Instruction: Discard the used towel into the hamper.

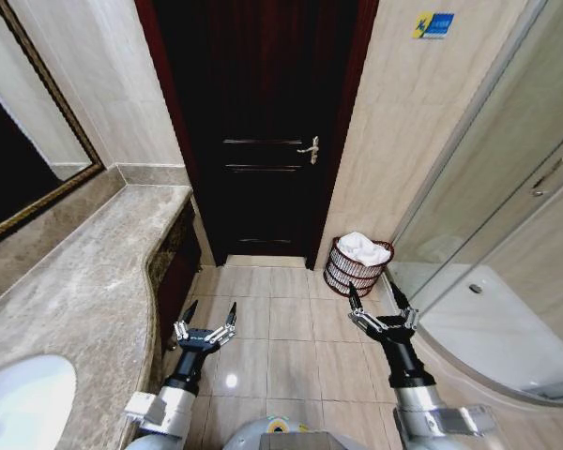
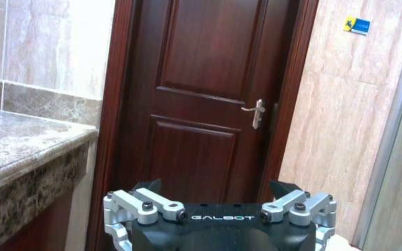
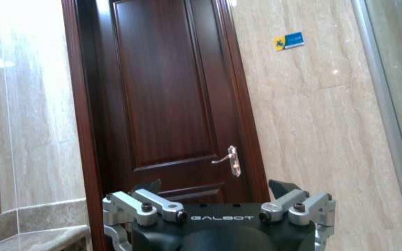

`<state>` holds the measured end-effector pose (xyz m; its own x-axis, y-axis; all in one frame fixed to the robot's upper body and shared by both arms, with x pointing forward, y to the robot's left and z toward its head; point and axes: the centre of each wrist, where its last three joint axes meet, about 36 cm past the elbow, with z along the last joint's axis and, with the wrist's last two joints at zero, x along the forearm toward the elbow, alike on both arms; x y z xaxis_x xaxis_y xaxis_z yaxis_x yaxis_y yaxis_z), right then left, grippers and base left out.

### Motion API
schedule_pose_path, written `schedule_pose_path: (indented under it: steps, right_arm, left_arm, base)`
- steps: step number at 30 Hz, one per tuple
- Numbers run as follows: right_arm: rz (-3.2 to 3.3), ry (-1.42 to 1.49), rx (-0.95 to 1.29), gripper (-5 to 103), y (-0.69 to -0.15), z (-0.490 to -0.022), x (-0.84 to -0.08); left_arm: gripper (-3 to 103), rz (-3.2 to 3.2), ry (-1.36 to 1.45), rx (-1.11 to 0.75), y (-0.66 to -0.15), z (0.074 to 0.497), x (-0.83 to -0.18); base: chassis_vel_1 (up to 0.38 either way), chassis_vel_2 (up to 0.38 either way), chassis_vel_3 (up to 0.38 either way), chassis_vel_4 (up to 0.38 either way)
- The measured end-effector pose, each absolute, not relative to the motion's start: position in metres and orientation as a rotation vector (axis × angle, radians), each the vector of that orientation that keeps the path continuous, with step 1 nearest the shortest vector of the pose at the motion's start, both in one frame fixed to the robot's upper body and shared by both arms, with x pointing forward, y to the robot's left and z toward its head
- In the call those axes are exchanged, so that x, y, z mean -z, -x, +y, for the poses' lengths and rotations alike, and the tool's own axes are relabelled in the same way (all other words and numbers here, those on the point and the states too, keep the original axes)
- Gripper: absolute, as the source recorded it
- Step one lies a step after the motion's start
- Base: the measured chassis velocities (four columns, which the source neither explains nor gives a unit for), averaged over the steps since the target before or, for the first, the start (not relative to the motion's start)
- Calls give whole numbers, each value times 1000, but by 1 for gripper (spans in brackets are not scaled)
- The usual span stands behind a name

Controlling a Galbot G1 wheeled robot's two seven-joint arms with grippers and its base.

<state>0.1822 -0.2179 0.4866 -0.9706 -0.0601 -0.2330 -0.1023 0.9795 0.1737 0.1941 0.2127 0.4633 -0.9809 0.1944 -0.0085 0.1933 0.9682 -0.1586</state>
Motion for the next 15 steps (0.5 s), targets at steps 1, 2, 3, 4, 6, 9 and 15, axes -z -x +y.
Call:
schedule_pose_path:
  steps: [1,2,3,4,6,9,15]
  right_arm:
    - [2898,121,-272,100,-182,-218,-487]
    - [2898,120,-272,100,-182,-218,-487]
    - [2898,120,-272,100,-182,-218,-487]
    - [2898,120,-272,100,-182,-218,-487]
    - [2898,120,-272,100,-182,-218,-487]
    - [2898,121,-272,100,-182,-218,-487]
    - [2898,120,-272,100,-182,-218,-487]
  left_arm:
    - [100,-3109,306,-250,-194,213,-463]
    - [100,-3109,306,-250,-194,213,-463]
    - [100,-3109,306,-250,-194,213,-463]
    - [100,-3110,306,-250,-194,213,-463]
    - [100,-3109,306,-250,-194,213,-463]
    - [100,-3110,306,-250,-194,213,-463]
    - [100,-3110,306,-250,-194,213,-463]
  base:
    - [0,0,0,0]
    - [0,0,0,0]
    - [0,0,0,0]
    - [0,0,0,0]
    - [0,0,0,0]
    - [0,0,0,0]
    - [0,0,0,0]
